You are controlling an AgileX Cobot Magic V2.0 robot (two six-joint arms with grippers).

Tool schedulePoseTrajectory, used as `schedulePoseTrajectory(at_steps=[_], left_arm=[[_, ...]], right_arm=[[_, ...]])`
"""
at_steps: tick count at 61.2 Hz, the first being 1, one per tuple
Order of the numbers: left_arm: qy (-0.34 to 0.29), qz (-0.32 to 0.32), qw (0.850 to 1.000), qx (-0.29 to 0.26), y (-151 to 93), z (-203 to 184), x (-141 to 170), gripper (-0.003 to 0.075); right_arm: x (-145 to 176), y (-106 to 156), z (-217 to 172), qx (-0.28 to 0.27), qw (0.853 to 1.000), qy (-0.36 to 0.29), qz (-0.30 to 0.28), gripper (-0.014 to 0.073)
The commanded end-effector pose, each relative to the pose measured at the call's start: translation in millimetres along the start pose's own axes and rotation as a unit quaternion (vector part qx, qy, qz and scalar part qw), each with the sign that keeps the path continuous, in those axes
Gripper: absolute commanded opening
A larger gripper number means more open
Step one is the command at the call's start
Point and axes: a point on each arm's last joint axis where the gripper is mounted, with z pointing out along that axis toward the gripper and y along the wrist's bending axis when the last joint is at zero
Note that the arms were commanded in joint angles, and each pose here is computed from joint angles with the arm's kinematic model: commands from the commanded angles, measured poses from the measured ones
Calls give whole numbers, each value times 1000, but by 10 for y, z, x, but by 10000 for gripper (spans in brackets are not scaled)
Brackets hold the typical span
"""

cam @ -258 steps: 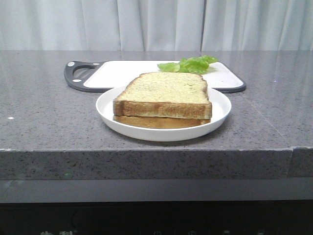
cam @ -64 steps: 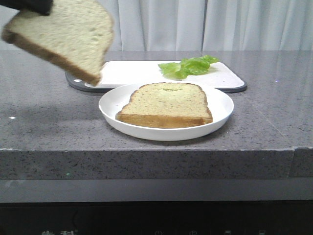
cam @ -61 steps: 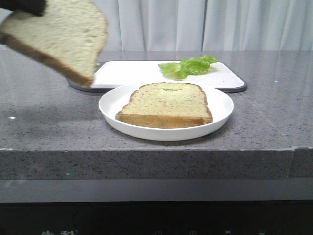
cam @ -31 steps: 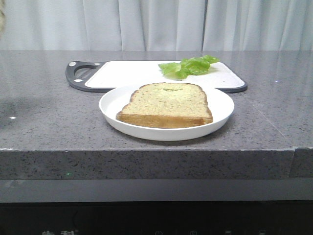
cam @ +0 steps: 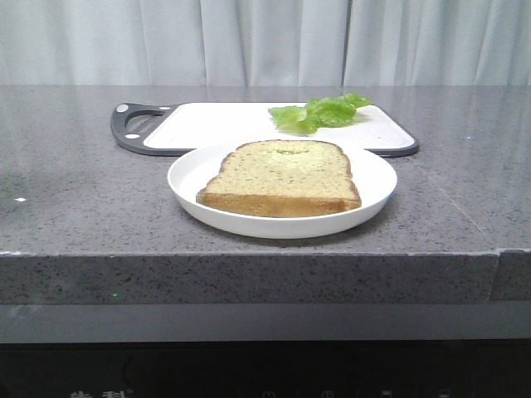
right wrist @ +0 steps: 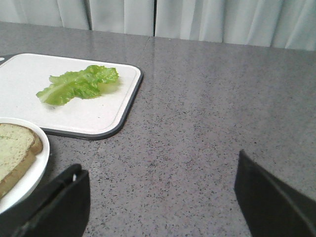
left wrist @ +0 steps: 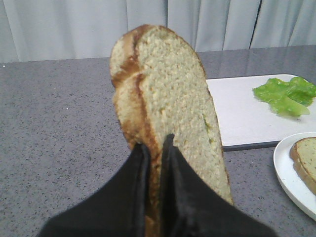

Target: Left arm grabs bread, right arm adds lettuce

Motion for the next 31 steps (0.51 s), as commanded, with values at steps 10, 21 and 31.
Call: schedulePoseTrajectory(at_steps=[10, 21, 31], left_arm=[[-47, 1, 999, 20, -33, -29, -155, -19], [-47, 1, 999, 20, -33, -29, -155, -19], [-47, 1, 999, 20, -33, -29, -155, -19]], right_arm=[[-466, -14, 479, 4, 1000, 2, -2, 612], [-602, -21, 1069, 3, 998, 45, -35, 559], [-707, 83, 1568, -19, 995, 89, -49, 559]])
